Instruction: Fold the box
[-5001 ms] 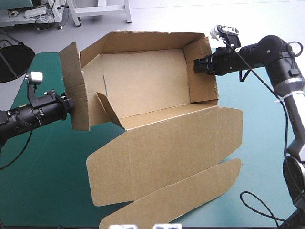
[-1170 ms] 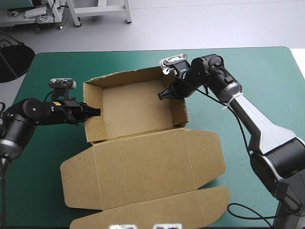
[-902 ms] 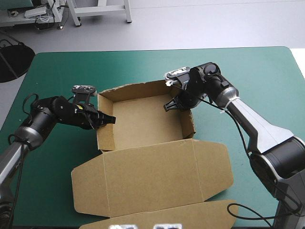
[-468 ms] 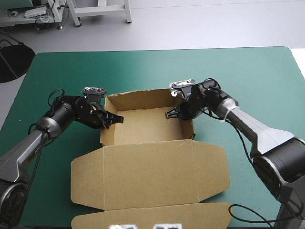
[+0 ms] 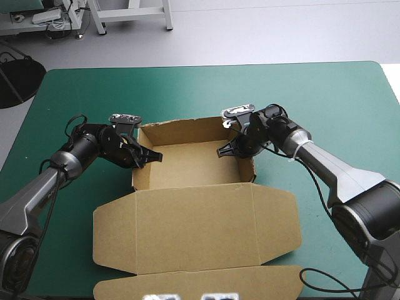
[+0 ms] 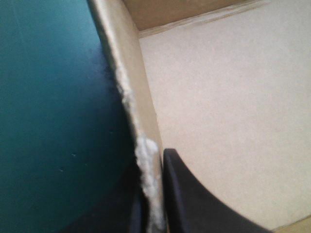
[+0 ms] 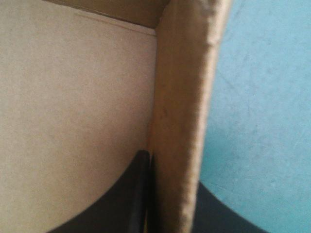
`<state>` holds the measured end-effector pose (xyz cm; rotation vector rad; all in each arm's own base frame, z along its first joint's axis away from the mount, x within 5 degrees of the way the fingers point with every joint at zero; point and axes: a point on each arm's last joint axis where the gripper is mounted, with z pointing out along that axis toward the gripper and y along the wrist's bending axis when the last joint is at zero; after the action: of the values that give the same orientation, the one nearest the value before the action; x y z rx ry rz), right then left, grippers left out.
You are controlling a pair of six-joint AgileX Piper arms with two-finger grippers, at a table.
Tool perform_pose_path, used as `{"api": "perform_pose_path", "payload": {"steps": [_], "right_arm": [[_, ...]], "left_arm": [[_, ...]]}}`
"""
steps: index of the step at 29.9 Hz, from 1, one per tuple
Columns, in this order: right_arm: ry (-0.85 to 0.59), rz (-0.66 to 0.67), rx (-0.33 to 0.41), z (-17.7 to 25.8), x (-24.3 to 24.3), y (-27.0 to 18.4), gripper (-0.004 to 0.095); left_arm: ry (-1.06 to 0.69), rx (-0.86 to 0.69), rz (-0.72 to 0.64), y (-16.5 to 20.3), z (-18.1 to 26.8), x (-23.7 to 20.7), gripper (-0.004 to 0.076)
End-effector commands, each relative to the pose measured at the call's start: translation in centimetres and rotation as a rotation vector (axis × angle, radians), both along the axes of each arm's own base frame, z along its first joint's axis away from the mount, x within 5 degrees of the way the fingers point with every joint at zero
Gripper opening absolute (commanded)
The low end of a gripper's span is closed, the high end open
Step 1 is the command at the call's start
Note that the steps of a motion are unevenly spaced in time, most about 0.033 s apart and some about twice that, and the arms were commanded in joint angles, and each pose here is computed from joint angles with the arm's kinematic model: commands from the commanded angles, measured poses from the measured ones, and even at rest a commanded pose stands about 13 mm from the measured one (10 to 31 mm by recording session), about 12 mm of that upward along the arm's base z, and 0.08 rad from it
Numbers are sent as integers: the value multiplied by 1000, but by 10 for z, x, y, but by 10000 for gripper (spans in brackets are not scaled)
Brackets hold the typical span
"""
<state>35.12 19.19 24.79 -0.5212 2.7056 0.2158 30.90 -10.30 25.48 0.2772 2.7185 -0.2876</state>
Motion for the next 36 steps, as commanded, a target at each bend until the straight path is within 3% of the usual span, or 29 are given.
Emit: {"api": "perform_pose_path", "payload": {"steps": [1,4,8,10,15,19,27,36], "right_arm": [[41,4,-62,16,-11,1,245],[24,-2,-105,27,-8,-2,339],[-13,-4,-104,45,-4,-2,355],[-17,-5,-120,53,-4,-3,355],[-19,-10,-244,61,-4,-14,355],[-25,-8,-286,62,-3,-17,355],[-84,-18,-253,85,0,-15,355],[-300,-51,-127,162,-8,-20,355]], "left_arm": [[20,-14,-52,-9,8,-4,141],[0,-11,-79,-10,16,-1,280],[-35,-6,-85,-11,27,3,463],[-52,-10,-85,-11,32,5,501],[-89,-21,-86,-13,45,9,501],[-125,-22,-88,-13,55,13,500],[-221,27,-104,-10,88,20,500],[-268,60,-112,-6,145,15,482]]}}
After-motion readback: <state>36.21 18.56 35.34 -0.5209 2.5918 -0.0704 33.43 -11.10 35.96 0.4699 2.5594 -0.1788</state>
